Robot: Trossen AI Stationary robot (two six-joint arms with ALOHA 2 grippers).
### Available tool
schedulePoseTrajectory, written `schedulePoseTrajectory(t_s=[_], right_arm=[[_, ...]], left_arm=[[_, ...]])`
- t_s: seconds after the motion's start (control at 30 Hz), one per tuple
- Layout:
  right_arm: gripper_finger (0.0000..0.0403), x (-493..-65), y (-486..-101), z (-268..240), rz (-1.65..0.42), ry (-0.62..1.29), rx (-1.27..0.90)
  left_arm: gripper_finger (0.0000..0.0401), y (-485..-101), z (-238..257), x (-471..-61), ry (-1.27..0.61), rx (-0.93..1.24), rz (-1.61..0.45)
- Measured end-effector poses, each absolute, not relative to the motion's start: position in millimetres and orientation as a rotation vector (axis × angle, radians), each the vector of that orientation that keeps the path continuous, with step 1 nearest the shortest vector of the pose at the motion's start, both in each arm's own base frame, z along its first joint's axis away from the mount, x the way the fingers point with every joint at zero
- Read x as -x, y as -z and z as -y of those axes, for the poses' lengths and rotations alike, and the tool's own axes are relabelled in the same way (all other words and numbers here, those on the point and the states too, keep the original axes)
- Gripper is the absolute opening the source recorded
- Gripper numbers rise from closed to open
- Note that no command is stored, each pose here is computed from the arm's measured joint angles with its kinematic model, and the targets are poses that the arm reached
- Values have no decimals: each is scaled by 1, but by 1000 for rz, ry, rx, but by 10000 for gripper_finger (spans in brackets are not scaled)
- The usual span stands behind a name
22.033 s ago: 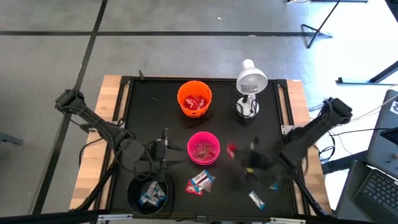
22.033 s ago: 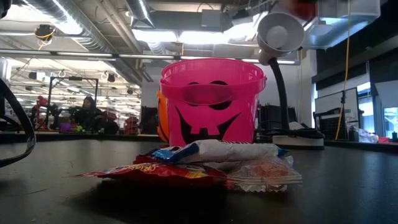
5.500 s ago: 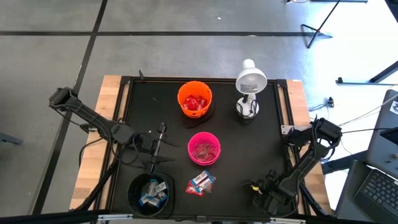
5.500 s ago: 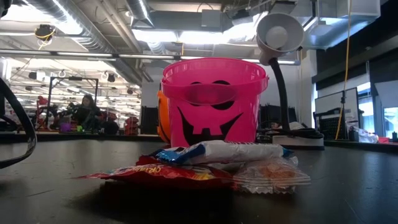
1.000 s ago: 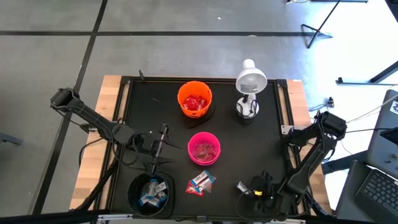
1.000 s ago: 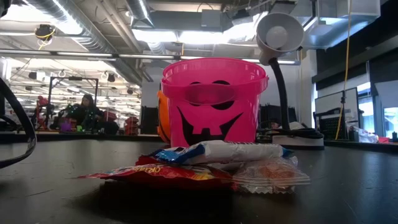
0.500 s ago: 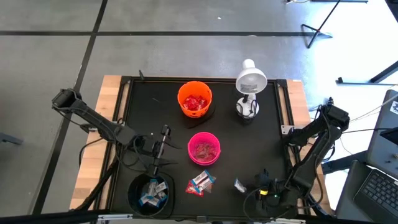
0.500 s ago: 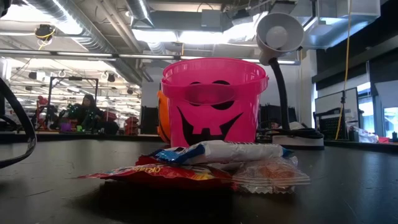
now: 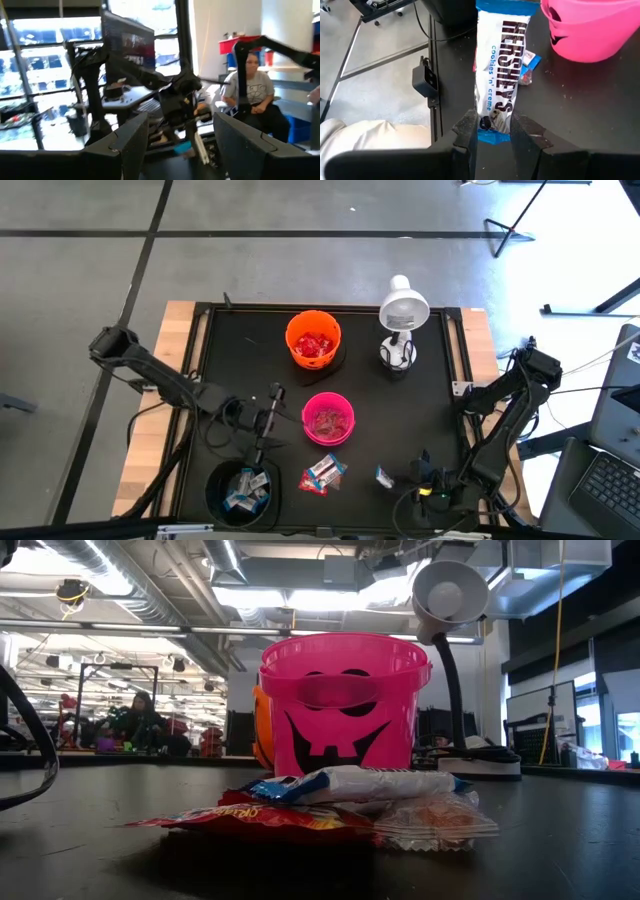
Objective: Sort candy
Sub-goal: Put the white chocolate into the black bucket
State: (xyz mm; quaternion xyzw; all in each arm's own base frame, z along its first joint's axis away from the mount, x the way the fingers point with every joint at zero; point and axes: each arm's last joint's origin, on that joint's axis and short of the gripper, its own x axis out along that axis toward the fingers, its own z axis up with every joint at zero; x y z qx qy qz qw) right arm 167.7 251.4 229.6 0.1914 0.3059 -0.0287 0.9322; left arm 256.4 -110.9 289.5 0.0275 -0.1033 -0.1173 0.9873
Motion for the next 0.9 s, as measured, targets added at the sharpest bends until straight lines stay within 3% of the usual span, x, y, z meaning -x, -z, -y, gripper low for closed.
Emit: schedulePoseTrajectory(t_s=[0.43, 0.9], right_arm=[[88, -174, -237, -255, -518, 30, -323], [88, -214, -248, -240, -475, -71, -245]], left_arm=[[213, -293, 128, -318, 308, -180, 81], [213, -297, 129, -324, 311, -195, 16]])
